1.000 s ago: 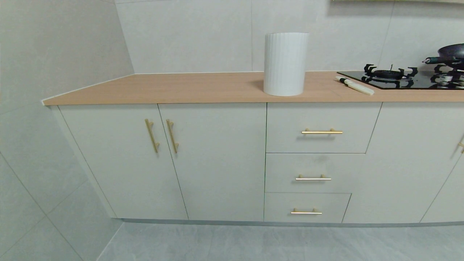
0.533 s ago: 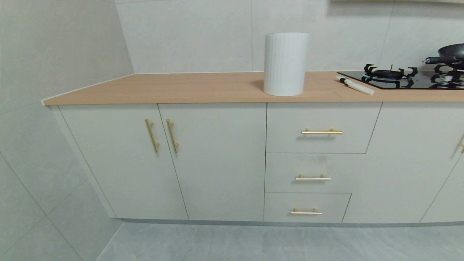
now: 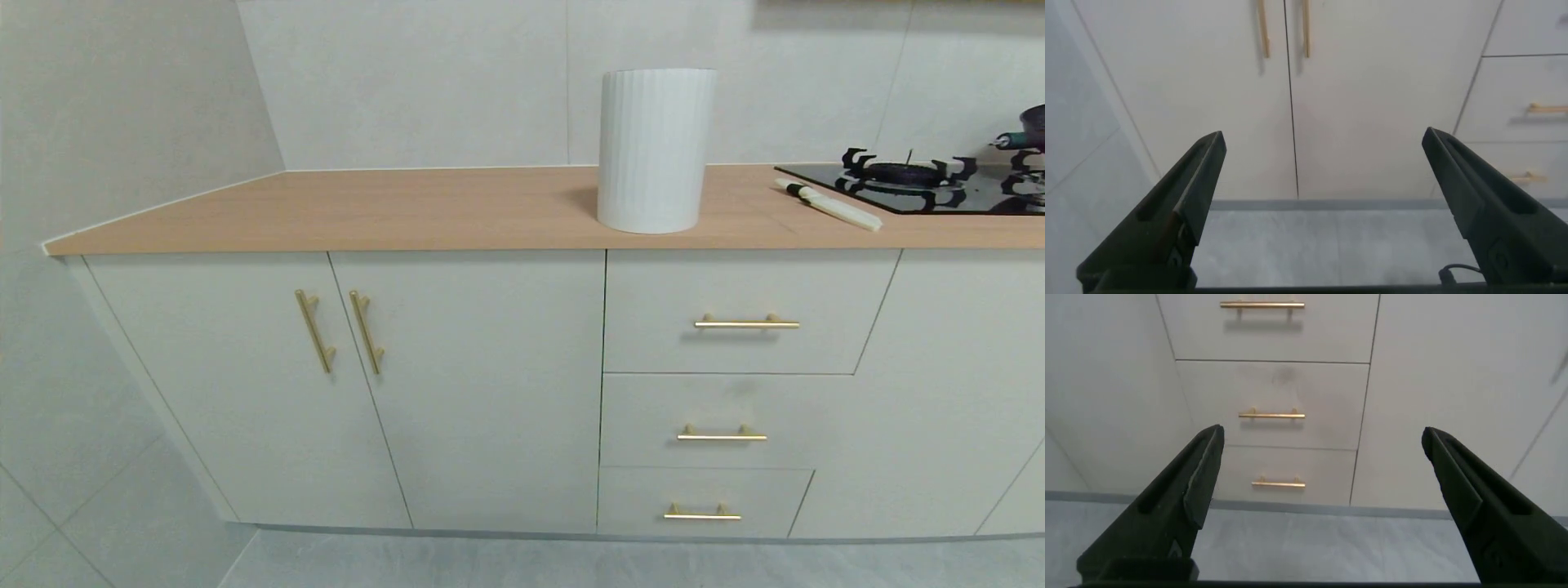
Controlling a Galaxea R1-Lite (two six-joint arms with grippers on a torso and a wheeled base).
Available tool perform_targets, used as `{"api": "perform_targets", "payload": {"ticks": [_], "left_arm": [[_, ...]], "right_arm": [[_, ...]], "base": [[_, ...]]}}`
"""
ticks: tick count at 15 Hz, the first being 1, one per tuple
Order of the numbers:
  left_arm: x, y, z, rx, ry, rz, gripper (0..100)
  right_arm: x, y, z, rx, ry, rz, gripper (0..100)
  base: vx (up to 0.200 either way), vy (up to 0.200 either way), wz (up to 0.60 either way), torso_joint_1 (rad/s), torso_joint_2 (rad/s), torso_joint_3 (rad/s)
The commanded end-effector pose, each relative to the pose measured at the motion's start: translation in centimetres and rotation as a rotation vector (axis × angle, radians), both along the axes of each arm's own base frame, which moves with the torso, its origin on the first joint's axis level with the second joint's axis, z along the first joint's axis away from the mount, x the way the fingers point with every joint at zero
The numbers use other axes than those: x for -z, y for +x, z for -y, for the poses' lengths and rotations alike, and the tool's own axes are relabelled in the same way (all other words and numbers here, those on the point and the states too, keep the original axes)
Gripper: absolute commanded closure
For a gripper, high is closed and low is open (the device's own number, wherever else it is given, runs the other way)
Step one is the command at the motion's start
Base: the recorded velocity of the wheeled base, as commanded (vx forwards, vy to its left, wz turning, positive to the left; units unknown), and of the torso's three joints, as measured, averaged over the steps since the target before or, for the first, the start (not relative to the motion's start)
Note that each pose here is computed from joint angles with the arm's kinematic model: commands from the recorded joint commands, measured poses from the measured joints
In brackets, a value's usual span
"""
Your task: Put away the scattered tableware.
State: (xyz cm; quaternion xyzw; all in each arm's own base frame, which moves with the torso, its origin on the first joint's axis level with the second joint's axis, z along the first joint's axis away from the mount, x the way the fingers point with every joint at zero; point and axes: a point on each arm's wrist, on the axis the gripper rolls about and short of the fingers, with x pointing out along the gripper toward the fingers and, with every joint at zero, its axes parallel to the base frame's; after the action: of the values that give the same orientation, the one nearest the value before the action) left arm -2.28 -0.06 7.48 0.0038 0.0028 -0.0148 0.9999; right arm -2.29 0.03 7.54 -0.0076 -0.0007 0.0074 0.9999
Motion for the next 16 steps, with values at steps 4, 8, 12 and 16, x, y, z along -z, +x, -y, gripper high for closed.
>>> {"api": "perform_targets", "payload": {"ticks": [4,8,12,16], "left_arm": [[0.0,0.0,0.0,0.0,0.0,0.0,0],[0.0,0.0,0.0,0.0,0.0,0.0,0],[0.0,0.0,0.0,0.0,0.0,0.0,0],[0.0,0.0,0.0,0.0,0.0,0.0,0]], "right_arm": [[0.01,0.01,0.0,0.0,0.0,-0.003,0],[0.01,0.01,0.0,0.0,0.0,-0.003,0],[0.01,0.01,0.0,0.0,0.001,-0.003,0],[0.01,0.01,0.0,0.0,0.001,-0.003,0]], "base": [[0.2,0.0,0.0,0.005,0.0,0.001],[0.2,0.0,0.0,0.002,0.0,0.004],[0.2,0.0,0.0,0.001,0.0,0.002],[0.1,0.0,0.0,0.002,0.0,0.006]]}}
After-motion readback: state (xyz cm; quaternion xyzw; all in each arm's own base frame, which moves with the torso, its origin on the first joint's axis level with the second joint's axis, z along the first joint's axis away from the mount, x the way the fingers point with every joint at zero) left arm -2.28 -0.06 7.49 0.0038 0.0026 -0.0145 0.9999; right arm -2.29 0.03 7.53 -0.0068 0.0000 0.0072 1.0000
